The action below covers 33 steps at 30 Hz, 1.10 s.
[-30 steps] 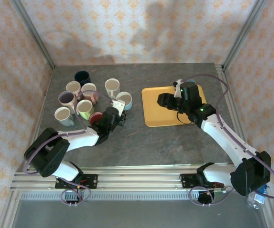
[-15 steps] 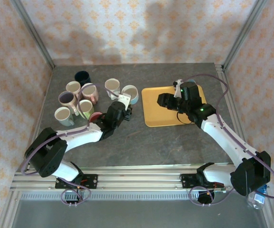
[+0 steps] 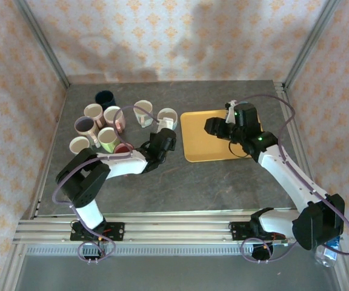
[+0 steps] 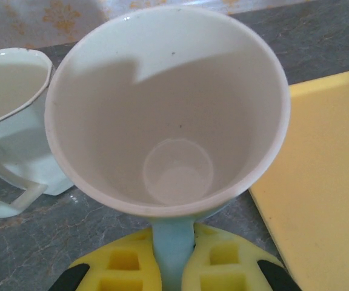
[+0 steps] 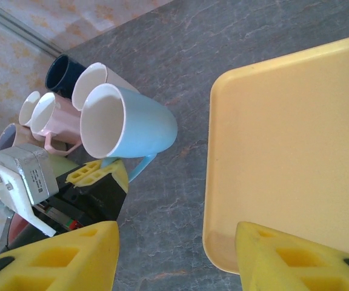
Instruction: Turn the mug right side up
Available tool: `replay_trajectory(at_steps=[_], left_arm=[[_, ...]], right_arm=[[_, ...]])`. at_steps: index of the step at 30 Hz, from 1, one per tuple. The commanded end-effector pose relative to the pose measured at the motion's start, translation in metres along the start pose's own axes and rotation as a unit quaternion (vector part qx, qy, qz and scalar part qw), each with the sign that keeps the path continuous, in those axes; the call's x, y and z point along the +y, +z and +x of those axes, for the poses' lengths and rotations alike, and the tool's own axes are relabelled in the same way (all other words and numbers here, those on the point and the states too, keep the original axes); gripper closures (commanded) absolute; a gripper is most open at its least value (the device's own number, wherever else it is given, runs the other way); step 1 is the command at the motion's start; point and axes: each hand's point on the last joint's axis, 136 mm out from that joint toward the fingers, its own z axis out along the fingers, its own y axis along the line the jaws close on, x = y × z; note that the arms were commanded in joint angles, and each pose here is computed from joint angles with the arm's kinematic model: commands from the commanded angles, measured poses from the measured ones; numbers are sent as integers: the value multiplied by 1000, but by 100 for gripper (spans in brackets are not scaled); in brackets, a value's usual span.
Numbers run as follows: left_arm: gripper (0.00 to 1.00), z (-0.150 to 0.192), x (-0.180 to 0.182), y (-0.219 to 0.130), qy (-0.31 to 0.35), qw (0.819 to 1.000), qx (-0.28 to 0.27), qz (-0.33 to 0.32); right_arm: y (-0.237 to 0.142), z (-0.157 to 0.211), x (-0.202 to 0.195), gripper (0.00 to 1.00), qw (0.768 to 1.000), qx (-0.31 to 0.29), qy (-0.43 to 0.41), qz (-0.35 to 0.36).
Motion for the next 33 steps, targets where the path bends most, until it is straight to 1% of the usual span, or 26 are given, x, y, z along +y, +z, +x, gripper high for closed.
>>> replay_trajectory(at_steps=[1,8,19,24,25,31,33], left_arm=[[100,-54,0,-1,-54,996,-74,-21],[100,-47,-1,19,-62,996,-61,-22],[100,-32,9,48,-62,997,-29,-33],[100,-35,14,56,-65,997,-21,-37],[99,-23,13,64,-59,997,-9,-39],[89,-14,15,72,-59,997,7,-39],[87,-9,15,75,-59,997,15,-38]], right_arm=[[-4,3,-3,46,1000,5,7,-7],[-16,-2,-3,46,1000,-8,7,-9],[-15,-3,-6,46,1000,-8,7,-6],[-13,-4,-7,46,1000,-5,6,-4],[-13,-5,-7,46,1000,-5,5,-4],[-12,-7,-7,46,1000,-7,4,-3],[-12,-8,-7,46,1000,-8,5,-5]])
